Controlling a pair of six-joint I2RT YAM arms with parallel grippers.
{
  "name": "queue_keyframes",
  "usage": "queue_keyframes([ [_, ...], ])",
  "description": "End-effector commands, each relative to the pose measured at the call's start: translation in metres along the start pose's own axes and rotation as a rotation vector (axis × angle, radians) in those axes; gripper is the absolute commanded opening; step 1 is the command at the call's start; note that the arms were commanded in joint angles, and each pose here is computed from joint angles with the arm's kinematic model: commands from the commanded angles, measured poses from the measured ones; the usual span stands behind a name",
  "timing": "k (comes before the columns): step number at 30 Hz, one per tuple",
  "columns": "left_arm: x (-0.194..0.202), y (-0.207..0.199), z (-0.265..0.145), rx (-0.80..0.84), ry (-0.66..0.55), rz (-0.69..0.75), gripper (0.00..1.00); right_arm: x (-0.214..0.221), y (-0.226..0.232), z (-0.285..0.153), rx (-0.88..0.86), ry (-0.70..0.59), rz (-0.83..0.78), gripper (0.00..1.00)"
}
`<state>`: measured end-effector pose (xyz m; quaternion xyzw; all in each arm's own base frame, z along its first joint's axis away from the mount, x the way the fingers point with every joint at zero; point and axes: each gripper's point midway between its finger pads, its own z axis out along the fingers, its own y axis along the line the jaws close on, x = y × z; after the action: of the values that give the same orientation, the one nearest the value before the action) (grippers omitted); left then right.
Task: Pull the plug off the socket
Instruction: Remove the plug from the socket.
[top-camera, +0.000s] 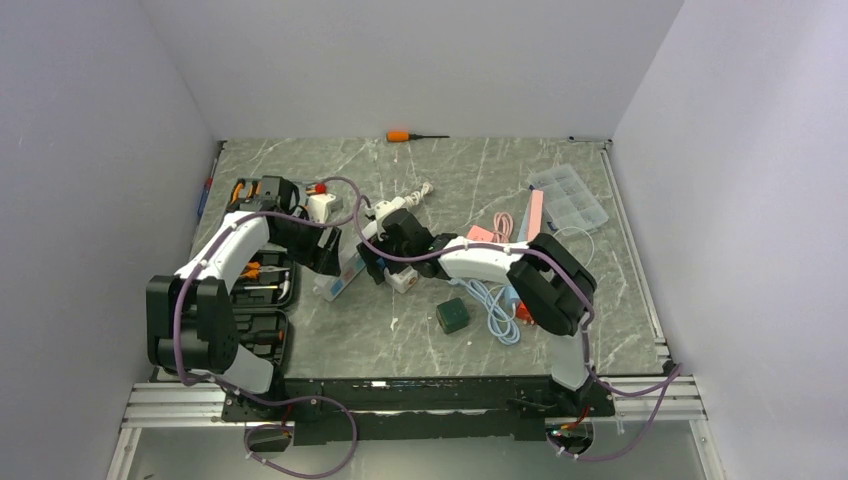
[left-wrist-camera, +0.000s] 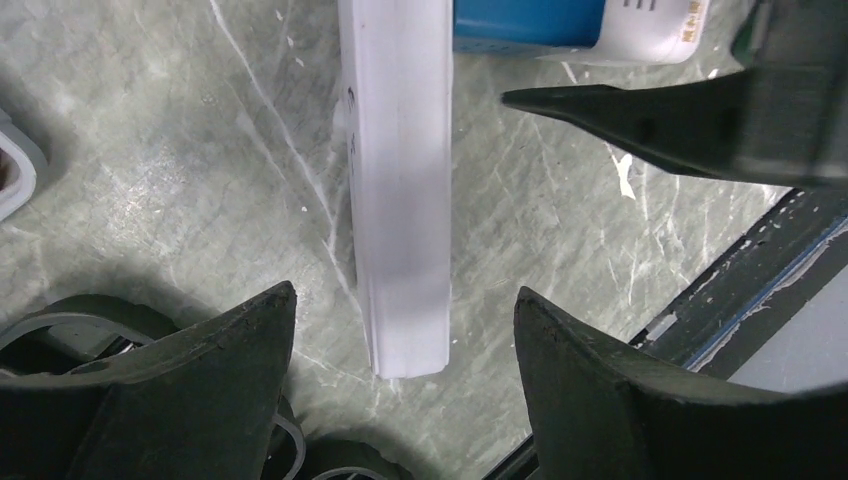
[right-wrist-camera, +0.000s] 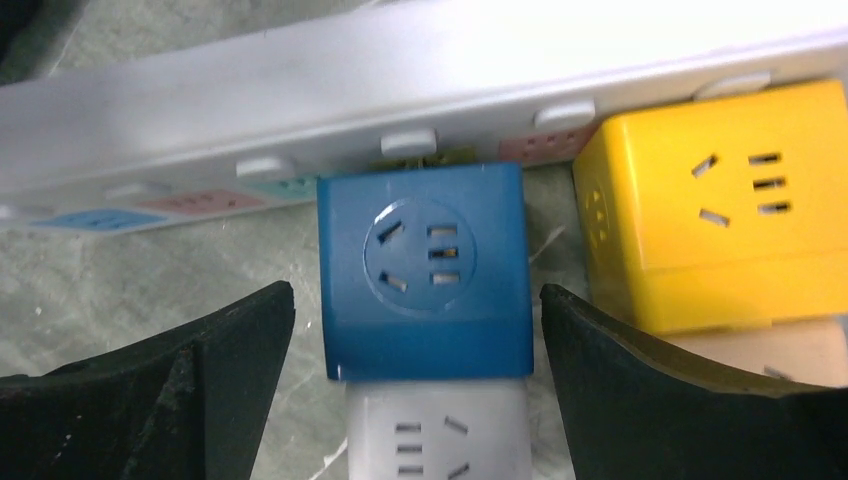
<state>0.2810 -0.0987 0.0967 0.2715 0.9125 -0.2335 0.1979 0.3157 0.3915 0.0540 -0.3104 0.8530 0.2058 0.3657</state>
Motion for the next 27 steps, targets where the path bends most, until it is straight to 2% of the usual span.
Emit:
queue_keyframes([
  [1,-0.017,-0.014,-0.019,0.045,-0.065,0.043,0.83,-0.027,0.002,0.014,-0.005,-0.068,-0.031,0.94],
  [4,-0.018,-0.015,-0.023,0.04,-0.075,0.05,0.84,-0.025,0.001,0.024,0.001,-0.058,-0.042,0.93],
  [6,-0.017,-0.014,-0.025,0.034,-0.078,0.052,0.88,-0.022,-0.001,0.03,0.008,-0.049,-0.047,0.92],
  [12,-0.023,-0.015,-0.025,0.067,-0.108,0.032,0.91,-0.006,-0.003,0.036,0.006,-0.024,-0.05,0.81],
  [15,-0.028,-0.012,-0.023,0.074,-0.13,0.039,0.9,-0.001,-0.002,0.038,-0.003,-0.02,-0.051,0.71],
  [20,-0.032,-0.014,-0.021,0.081,-0.182,0.065,0.91,-0.001,-0.001,0.037,-0.009,-0.028,-0.059,0.43],
  [25,-0.03,-0.015,-0.013,0.067,-0.233,0.122,0.95,-0.026,0.004,0.021,-0.023,-0.09,-0.056,0.18],
  [27,-0.025,-0.012,-0.007,0.054,-0.219,0.144,0.95,-0.041,0.007,0.009,-0.031,-0.139,-0.049,0.12],
])
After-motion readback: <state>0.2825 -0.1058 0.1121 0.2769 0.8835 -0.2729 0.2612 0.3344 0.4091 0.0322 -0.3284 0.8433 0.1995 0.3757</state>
